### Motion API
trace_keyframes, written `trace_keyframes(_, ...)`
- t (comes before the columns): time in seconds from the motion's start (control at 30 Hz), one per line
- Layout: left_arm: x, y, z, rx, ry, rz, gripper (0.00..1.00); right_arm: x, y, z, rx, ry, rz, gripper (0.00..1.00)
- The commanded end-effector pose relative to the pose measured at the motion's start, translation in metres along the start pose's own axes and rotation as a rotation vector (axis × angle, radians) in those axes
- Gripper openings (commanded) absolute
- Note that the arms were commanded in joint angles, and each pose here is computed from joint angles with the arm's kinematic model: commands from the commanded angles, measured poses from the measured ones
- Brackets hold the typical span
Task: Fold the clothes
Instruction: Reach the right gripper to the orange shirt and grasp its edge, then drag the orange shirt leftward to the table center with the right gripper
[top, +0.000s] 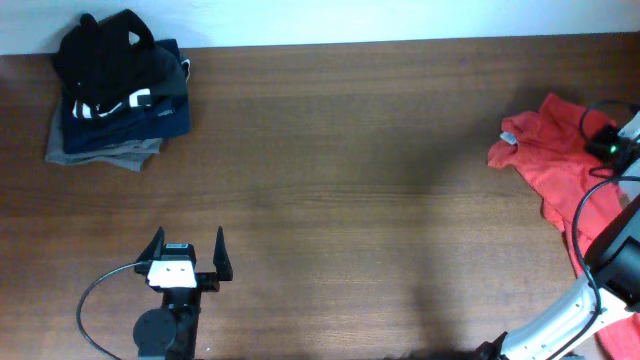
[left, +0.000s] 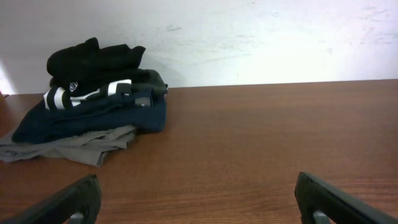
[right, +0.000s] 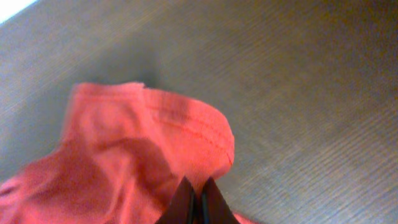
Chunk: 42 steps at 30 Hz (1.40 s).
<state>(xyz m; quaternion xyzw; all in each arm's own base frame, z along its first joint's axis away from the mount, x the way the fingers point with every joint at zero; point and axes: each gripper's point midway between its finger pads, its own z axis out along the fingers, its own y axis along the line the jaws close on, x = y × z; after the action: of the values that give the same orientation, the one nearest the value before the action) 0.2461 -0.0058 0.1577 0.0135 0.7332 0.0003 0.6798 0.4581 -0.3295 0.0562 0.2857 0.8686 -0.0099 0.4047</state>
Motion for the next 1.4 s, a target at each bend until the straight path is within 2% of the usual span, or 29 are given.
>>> trace_keyframes(0.0,0.001,0.002,0.000,-0.009,0.003,-0.003,0.99,-0.050,0.046,-0.029,-0.177,-0.073,-0.041,0.04)
trace_keyframes(0.2,0.001,0.002,0.000,-0.009,0.003,-0.003,0.99,-0.070,0.105,-0.058,-0.323,-0.061,-0.086,0.04)
trace_keyframes(0.47,0.001,0.002,0.000,-0.009,0.003,-0.003,0.99,-0.058,0.229,-0.099,-0.614,-0.008,-0.202,0.04)
trace_keyframes(0.63,0.001,0.002,0.000,-0.009,0.003,-0.003,0.99,-0.036,0.306,-0.124,-0.745,0.014,-0.298,0.04)
trace_keyframes(0.77,0.001,0.002,0.000,-0.009,0.003,-0.003,0.99,-0.014,0.374,-0.164,-0.856,0.008,-0.420,0.04)
trace_keyframes(1.03,0.001,0.002,0.000,-0.009,0.003,-0.003,0.99,0.045,0.478,-0.278,-1.104,0.031,-0.594,0.04)
trace_keyframes(1.13,0.001,0.002,0.000,-0.009,0.003,-0.003,0.99,0.069,0.503,-0.319,-1.170,0.017,-0.685,0.04)
trace_keyframes(1.17,0.001,0.002,0.000,-0.009,0.003,-0.003,0.99,0.070,0.507,-0.323,-1.159,0.005,-0.696,0.07)
trace_keyframes(1.2,0.001,0.002,0.000,-0.009,0.003,-0.003,0.99,0.071,0.508,-0.324,-1.141,-0.006,-0.700,0.25)
trace_keyframes(1.23,0.001,0.002,0.000,-0.009,0.003,-0.003,0.99,0.069,0.509,-0.321,-1.111,-0.017,-0.702,0.39)
trace_keyframes(1.3,0.001,0.002,0.000,-0.009,0.003,-0.003,0.99,0.068,0.505,-0.313,-1.058,-0.021,-0.700,0.45)
trace_keyframes(1.33,0.001,0.002,0.000,-0.009,0.003,-0.003,0.99,0.067,0.501,-0.305,-1.011,-0.015,-0.696,0.55)
trace_keyframes(1.37,0.001,0.002,0.000,-0.009,0.003,-0.003,0.99,0.065,0.494,-0.296,-0.959,-0.013,-0.691,0.60)
